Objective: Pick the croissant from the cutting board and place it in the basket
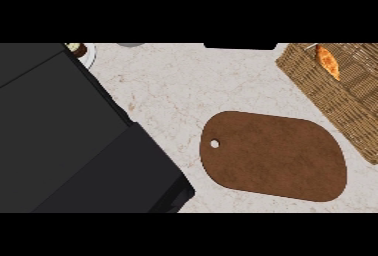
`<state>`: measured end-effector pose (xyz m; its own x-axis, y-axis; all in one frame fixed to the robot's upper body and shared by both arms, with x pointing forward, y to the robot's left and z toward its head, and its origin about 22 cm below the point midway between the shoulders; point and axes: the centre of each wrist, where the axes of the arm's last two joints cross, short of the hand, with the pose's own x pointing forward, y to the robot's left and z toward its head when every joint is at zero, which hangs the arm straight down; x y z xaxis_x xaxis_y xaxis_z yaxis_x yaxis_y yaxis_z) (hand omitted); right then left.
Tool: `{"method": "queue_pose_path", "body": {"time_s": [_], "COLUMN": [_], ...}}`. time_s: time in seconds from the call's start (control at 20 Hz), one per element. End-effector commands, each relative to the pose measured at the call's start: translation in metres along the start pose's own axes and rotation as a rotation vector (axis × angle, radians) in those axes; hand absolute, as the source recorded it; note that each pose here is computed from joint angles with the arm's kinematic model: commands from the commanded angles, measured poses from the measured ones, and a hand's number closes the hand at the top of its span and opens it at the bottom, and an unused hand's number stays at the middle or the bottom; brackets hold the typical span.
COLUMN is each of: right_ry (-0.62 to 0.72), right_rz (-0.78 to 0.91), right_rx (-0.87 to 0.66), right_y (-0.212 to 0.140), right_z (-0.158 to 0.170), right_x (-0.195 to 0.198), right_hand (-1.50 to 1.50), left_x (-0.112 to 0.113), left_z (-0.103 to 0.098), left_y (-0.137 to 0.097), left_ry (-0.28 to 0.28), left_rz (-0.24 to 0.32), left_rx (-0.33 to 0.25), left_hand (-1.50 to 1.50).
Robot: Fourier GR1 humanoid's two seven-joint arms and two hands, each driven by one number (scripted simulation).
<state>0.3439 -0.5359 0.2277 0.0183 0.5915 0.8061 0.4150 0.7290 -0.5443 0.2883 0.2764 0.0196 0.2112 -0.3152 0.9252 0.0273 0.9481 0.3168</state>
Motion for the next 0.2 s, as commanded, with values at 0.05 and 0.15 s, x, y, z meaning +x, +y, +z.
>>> {"method": "queue_pose_path", "body": {"time_s": [0.05, 0.15], "right_ry": [0.055, 0.049], "right_rz": [-0.015, -0.042], "right_rx": [-0.011, -0.056], "right_y": [-0.05, -0.059], "right_z": [0.026, 0.031], "right_x": [-0.02, -0.023], "right_hand": [-1.5, -1.5], "left_x": [0.024, 0.021], "left_z": [-0.008, -0.004], "left_y": [0.007, -0.002], "left_ry": [-0.061, -0.063], "left_rz": [0.01, -0.006], "left_rx": [0.003, -0.007], "left_hand": [0.0, 0.0]}}
